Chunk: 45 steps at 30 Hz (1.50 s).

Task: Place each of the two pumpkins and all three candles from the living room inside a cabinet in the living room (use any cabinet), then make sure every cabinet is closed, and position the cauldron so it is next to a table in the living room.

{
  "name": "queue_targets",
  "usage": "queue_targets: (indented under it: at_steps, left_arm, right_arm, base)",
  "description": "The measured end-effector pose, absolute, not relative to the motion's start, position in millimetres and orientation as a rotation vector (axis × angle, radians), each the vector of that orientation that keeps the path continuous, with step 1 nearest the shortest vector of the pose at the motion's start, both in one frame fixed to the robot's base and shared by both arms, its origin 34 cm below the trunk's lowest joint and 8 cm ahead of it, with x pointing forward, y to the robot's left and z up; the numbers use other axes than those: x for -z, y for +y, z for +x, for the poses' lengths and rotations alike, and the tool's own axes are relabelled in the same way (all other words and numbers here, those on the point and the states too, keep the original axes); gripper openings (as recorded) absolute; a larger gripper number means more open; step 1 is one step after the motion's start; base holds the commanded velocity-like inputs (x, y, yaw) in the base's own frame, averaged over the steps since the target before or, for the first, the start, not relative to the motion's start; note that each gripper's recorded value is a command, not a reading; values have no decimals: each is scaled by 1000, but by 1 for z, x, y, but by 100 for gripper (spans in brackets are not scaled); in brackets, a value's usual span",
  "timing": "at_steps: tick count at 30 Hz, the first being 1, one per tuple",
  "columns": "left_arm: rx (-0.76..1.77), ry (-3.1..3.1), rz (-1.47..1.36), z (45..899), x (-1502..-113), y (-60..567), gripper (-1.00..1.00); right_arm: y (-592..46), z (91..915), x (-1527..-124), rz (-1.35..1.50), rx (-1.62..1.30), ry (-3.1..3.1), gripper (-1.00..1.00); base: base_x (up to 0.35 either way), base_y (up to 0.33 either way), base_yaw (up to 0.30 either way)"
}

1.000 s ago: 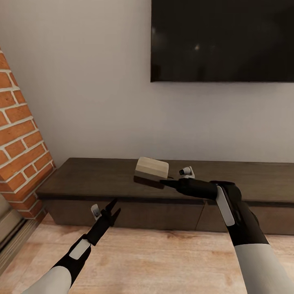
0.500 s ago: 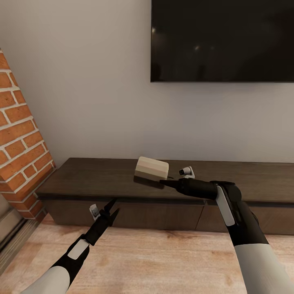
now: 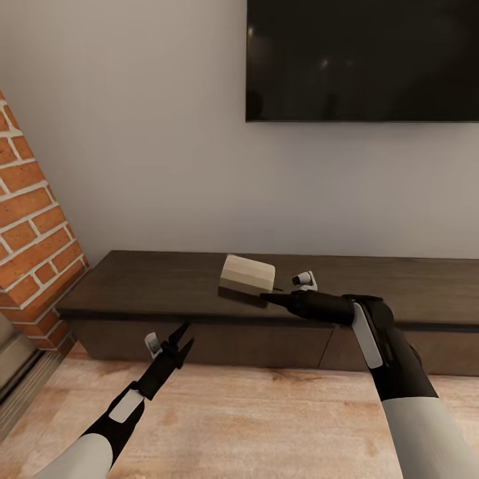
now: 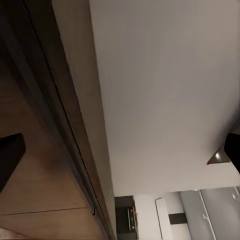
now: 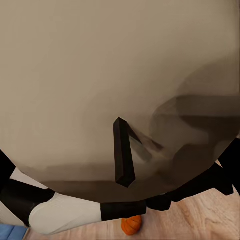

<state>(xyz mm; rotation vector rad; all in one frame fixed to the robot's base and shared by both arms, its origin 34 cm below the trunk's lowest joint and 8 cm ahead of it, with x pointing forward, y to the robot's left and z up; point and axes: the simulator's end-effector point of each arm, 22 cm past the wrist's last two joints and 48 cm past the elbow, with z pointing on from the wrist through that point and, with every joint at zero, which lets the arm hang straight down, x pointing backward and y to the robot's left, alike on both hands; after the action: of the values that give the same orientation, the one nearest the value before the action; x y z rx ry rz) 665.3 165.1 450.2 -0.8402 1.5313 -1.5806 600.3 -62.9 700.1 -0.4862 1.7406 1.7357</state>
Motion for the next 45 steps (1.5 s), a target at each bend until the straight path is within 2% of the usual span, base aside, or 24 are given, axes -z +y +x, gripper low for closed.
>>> queue_targets:
  at_steps: [17, 37, 45]
  left_arm:
    - [1614, 1591, -786, 652, -419, 152, 100]
    - [1621, 1584, -764, 647, -410, 152, 100]
    - [1567, 1586, -716, 648, -411, 172, 100]
  right_arm:
    - [-38, 591, -658, -530, -1824, 1811, -100]
    - [-45, 583, -650, -540, -1869, 1792, -100]
    - [-57, 573, -683, -572, -1922, 1671, -100]
  base:
    - [0, 0, 0]
    - [0, 0, 0]
    - [0, 0, 0]
